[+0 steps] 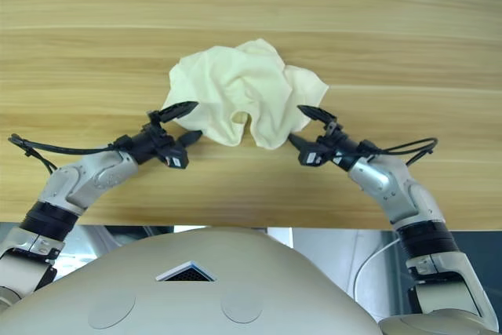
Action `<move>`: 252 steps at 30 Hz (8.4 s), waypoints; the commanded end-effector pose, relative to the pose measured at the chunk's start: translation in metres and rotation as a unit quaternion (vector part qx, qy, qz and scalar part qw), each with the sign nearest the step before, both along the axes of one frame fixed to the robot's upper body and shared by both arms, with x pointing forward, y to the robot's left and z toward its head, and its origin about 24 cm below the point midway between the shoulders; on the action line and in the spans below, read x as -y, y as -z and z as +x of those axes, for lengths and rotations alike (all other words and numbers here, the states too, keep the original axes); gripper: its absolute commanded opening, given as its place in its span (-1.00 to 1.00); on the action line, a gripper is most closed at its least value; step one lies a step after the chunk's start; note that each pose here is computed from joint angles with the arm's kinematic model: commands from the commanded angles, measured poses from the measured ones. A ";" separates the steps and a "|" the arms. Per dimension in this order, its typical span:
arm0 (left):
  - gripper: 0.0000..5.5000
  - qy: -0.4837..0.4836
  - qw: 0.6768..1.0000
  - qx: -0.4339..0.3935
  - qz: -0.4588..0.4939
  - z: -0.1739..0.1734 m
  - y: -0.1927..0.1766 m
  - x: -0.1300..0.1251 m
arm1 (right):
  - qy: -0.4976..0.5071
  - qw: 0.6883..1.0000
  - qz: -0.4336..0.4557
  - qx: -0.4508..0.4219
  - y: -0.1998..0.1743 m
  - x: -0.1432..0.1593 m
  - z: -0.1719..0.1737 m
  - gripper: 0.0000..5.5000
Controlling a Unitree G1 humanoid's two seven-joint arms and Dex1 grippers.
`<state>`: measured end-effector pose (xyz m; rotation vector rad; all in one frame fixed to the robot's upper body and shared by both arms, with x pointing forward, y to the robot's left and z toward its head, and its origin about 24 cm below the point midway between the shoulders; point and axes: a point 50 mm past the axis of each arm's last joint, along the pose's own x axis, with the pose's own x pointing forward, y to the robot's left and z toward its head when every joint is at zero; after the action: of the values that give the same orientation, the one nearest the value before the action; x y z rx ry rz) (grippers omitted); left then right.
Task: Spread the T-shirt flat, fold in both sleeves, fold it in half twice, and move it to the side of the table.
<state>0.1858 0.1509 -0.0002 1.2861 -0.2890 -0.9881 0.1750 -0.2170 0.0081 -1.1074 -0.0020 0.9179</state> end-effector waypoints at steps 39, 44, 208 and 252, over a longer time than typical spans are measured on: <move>-0.32 -0.025 0.992 -0.102 0.067 -0.023 0.048 -0.006 | 0.072 0.992 -0.031 -0.104 0.045 0.036 -0.012 -0.44; -0.44 -0.017 0.991 -0.112 0.077 -0.027 0.050 -0.006 | 0.061 0.992 -0.028 -0.103 0.047 0.031 -0.011 -0.73; 0.22 -0.152 0.969 -0.063 0.185 -0.031 -0.001 -0.100 | 0.170 0.947 0.235 0.134 -0.056 0.006 0.077 -0.04; -0.99 -0.172 0.983 -0.068 -0.006 -0.029 0.003 -0.069 | 0.199 0.942 0.237 0.128 -0.046 0.018 0.072 -0.04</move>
<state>0.1725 0.2373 0.0100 1.3216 0.0318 -0.6815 0.2468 -0.2296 0.0551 -0.7280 -0.2049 0.3951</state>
